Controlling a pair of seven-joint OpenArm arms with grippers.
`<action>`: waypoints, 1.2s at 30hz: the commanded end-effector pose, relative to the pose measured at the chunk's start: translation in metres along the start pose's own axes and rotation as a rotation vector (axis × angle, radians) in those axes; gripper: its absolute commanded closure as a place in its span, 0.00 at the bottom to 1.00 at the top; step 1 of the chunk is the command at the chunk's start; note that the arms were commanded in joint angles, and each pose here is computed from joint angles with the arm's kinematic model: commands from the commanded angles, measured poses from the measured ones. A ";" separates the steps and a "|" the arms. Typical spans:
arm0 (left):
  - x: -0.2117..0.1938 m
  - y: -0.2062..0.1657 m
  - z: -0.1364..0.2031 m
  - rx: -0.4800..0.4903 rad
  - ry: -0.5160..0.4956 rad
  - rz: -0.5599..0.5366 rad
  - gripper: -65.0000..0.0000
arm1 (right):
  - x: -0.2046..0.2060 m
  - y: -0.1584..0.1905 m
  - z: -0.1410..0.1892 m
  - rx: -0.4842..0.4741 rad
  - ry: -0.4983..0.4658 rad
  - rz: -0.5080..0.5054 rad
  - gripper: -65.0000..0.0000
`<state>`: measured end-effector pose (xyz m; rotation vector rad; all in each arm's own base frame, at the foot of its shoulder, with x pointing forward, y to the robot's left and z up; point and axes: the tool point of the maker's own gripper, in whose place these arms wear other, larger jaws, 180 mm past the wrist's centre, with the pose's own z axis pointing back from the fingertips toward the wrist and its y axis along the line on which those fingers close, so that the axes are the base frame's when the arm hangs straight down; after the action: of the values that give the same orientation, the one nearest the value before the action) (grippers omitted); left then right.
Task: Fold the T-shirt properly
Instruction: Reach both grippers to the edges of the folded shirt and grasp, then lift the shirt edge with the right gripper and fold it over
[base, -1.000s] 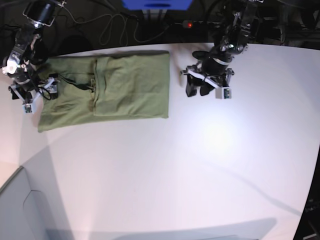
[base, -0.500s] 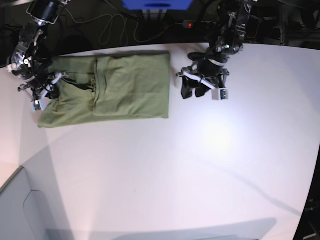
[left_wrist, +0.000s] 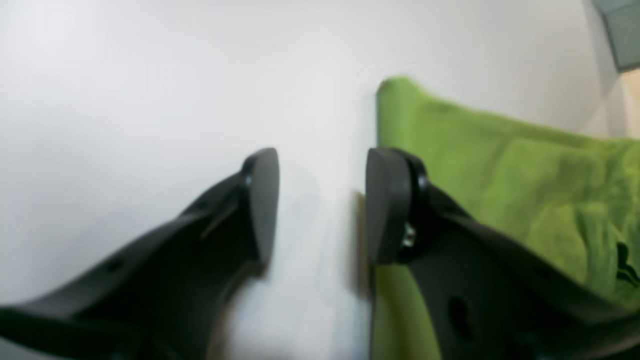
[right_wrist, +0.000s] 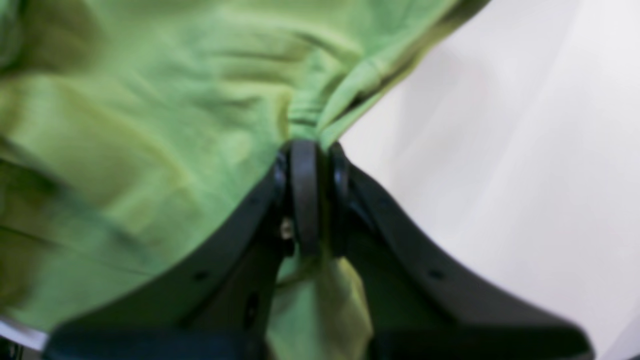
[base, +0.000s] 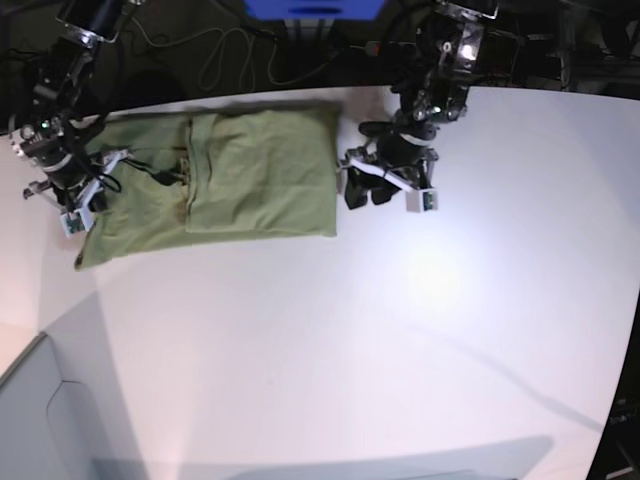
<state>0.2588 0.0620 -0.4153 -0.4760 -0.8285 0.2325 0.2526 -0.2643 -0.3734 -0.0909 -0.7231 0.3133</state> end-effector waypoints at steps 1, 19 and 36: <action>-0.002 -0.004 -0.001 -0.007 0.015 -0.004 0.57 | 0.016 -0.004 0.007 -0.011 -0.048 0.040 1.00; -0.008 -0.037 -0.013 -0.086 0.042 -0.047 0.57 | 0.093 0.167 0.053 0.326 -0.301 0.370 1.00; -0.011 -0.029 -0.011 -0.068 0.050 -0.047 0.57 | 0.093 0.251 0.032 0.588 -0.321 0.423 1.00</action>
<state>0.2612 0.0279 -0.4144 -0.5279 -0.8075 0.1434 0.2329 -0.0035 -0.3478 0.3504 -0.8592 0.9453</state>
